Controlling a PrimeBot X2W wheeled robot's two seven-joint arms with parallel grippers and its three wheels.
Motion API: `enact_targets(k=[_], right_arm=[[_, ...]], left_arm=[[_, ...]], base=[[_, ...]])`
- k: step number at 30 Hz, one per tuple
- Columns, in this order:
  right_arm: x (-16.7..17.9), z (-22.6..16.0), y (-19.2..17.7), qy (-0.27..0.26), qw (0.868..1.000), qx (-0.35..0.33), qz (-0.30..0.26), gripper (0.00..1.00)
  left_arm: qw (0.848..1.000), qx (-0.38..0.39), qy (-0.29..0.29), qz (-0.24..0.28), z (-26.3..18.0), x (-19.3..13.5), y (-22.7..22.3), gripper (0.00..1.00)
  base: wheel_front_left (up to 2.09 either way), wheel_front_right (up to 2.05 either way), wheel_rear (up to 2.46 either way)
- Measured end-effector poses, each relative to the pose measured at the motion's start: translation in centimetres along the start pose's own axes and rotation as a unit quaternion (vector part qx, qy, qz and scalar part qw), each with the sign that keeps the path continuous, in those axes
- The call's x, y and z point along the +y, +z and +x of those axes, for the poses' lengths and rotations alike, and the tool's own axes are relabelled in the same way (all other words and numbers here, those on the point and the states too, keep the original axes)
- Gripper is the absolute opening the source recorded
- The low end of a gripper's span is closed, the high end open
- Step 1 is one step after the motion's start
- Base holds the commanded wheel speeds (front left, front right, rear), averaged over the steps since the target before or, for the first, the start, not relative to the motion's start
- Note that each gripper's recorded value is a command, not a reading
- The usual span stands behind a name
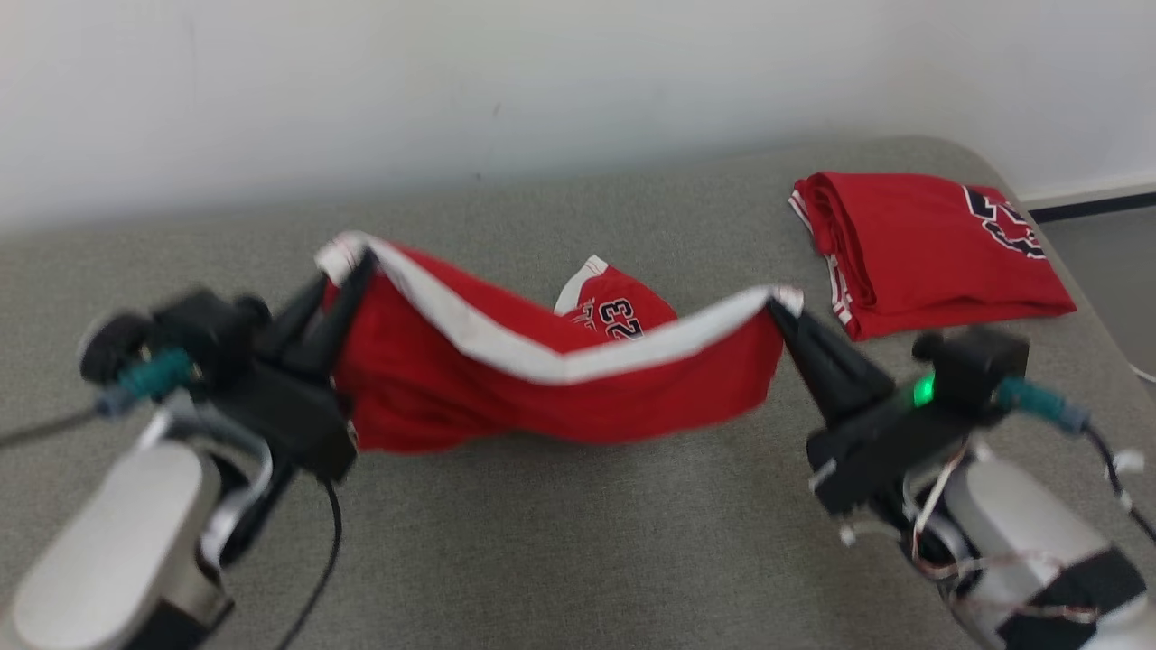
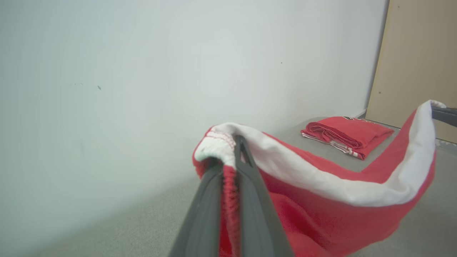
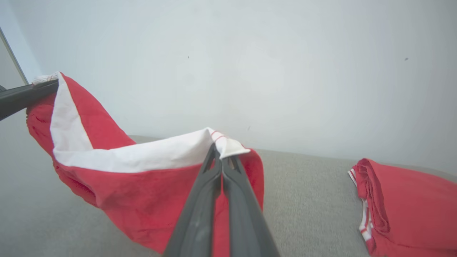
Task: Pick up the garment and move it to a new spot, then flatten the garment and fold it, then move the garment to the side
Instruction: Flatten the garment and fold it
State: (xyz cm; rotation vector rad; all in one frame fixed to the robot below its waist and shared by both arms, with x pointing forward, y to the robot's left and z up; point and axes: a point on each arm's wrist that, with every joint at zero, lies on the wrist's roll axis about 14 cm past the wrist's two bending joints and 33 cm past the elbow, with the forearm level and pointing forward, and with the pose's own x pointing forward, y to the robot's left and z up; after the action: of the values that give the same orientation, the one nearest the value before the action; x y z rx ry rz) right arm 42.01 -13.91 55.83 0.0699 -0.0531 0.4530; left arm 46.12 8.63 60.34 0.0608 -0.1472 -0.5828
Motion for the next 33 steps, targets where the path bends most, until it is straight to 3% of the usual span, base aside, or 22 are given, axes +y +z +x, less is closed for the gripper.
enact_targets(k=[1,9,17,26,33], right_arm=[[0.0,0.0,0.0,0.0,1.0,0.0,0.0,0.0],[-3.7,11.1,10.9,0.007,0.996,-0.091,0.002,0.0],[-8.5,19.8,18.1,-0.024,0.986,-0.157,0.051,0.0],[-12.8,26.1,16.3,-0.061,0.987,-0.147,0.017,0.0],[-13.5,28.5,12.9,-0.06,0.99,-0.127,0.007,0.0]], left_arm=[[1.0,0.0,0.0,0.0,0.0,0.0,0.0,0.0],[0.997,-0.064,-0.026,0.02,9.5,5.0,11.1,0.0],[0.994,-0.098,-0.029,0.043,16.3,9.0,15.6,0.0],[0.993,-0.087,-0.053,0.06,22.3,10.4,11.6,0.0],[0.994,-0.088,-0.053,0.037,24.2,11.6,8.2,0.0]], base=[[0.0,0.0,0.0],[0.0,0.0,0.0],[0.0,0.0,0.0],[0.0,0.0,0.0],[0.0,0.0,0.0]])
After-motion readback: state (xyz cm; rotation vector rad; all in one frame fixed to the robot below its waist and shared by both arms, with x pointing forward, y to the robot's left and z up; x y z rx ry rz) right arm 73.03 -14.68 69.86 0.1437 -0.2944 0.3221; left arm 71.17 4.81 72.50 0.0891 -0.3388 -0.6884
